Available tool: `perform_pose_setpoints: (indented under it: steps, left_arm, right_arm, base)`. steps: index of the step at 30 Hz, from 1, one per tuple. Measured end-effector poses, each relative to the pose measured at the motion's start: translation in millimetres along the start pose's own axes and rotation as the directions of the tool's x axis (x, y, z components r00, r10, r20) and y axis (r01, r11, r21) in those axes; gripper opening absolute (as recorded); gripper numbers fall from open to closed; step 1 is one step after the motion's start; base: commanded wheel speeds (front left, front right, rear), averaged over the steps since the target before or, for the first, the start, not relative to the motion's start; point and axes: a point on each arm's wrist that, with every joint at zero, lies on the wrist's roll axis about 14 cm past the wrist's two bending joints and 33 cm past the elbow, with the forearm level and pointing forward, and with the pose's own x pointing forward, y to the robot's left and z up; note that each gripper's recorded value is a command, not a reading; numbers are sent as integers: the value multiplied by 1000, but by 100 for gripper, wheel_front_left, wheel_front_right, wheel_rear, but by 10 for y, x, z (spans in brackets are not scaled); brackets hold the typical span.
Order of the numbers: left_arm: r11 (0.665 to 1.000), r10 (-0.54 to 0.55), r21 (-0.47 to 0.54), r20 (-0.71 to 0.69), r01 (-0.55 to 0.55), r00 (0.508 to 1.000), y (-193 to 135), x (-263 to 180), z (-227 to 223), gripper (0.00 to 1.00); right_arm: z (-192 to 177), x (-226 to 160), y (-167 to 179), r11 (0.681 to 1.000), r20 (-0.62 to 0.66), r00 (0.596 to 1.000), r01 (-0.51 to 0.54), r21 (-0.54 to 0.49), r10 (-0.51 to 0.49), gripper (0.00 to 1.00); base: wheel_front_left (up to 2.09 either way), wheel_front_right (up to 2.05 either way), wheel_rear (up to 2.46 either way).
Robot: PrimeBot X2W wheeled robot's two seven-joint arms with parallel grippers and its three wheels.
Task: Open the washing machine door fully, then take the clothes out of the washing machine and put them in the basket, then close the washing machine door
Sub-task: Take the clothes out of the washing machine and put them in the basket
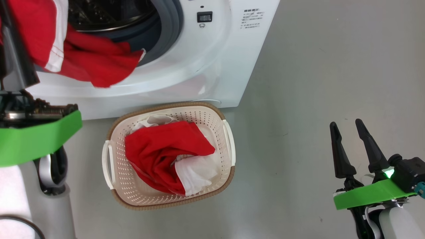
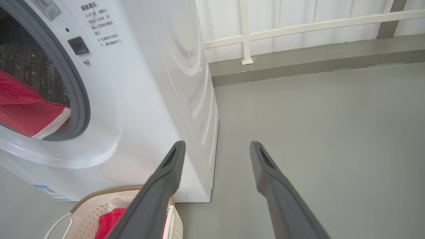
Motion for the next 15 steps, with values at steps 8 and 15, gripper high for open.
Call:
perform_pose_setpoints:
  steps: [8, 15]
  left_arm:
    - [1000, -4, -9, -98, 3, 995, -28, -156, -303, 0]
    - [999, 0, -49, -294, -15, 956, -38, -486, -919, 0]
  right_arm:
    - [-16, 0, -14, 1000, -4, 1000, 4, -1, -4, 100]
    - [-62, 9, -45, 1000, -16, 1000, 13, -2, -13, 100]
  base:
    - [0, 0, 0]
    - [0, 0, 0]
